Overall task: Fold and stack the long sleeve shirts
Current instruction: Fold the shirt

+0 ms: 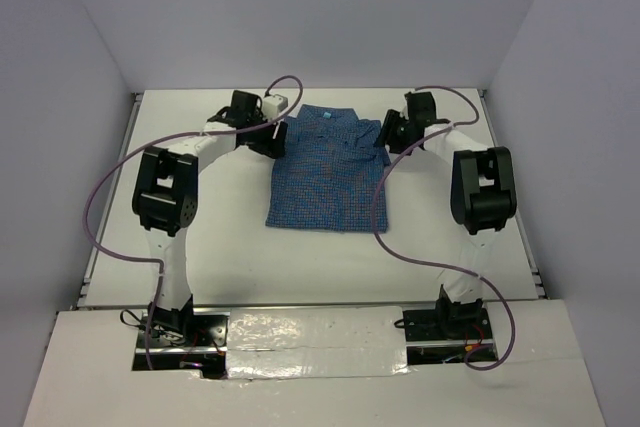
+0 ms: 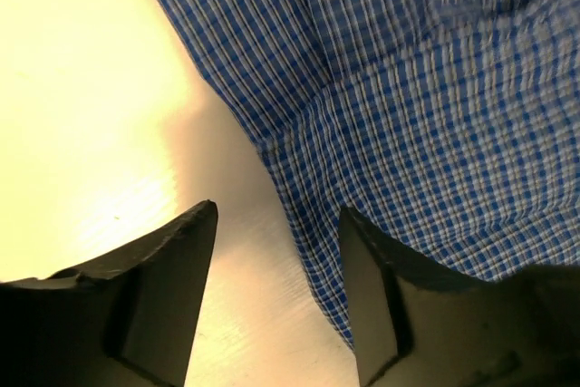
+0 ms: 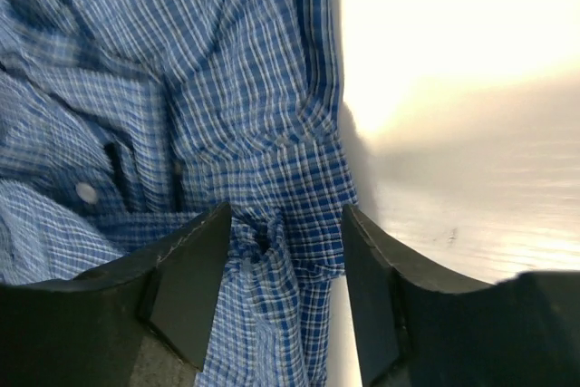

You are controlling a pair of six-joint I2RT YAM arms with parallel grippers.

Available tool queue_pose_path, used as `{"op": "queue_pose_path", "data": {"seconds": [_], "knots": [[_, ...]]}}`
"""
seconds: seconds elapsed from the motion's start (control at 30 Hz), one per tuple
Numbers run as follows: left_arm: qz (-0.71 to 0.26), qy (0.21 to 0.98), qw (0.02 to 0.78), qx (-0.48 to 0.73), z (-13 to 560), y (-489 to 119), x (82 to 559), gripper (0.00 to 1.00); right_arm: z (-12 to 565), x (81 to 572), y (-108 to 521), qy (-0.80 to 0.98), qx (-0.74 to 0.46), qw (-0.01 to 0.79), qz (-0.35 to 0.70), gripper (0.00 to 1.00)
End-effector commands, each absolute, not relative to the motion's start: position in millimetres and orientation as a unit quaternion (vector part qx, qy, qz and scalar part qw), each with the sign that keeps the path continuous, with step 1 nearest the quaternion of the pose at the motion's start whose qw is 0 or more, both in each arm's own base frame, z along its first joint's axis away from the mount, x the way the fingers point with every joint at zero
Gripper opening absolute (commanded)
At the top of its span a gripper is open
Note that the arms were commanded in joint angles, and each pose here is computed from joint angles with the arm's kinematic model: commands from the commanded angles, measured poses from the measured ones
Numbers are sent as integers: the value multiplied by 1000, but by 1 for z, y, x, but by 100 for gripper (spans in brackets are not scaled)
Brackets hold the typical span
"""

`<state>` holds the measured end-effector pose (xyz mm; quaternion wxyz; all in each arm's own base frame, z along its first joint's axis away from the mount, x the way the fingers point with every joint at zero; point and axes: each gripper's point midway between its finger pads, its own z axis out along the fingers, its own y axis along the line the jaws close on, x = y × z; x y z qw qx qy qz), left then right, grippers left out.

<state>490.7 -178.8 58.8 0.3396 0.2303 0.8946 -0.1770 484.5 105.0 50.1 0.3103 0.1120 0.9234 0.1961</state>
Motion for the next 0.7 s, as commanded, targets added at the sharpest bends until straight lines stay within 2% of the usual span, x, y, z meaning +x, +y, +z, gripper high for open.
{"op": "queue_pose_path", "data": {"seconds": [0.0,0.03,0.17,0.2,0.27,0.3,0.33,0.37,0.4,0.43,0.53,0.67], "knots": [[-162,876,393,228,109,-178,517,70,116,506,86,908,109,374,157,60],[-155,872,407,225,124,-177,524,80,129,508,82,903,114,388,146,61],[-150,858,444,212,171,-176,531,84,190,486,99,876,109,448,142,61],[-153,853,453,211,182,-177,532,93,186,475,105,879,109,443,141,60],[-174,851,447,214,191,-183,527,93,202,462,122,867,100,464,151,54],[-191,846,447,222,197,-190,526,93,189,447,147,872,80,451,173,39],[-192,845,446,224,198,-190,525,93,198,447,170,856,58,466,216,30],[-192,847,444,222,198,-189,524,93,193,435,198,855,25,440,272,21],[-191,848,441,222,196,-188,523,93,185,427,217,856,10,421,299,3],[-190,850,440,220,195,-188,522,93,182,425,229,854,14,408,322,0],[-180,854,434,225,189,-182,520,93,157,424,256,858,17,358,368,0],[-162,861,422,233,182,-175,515,93,100,438,262,884,67,291,359,0]]}}
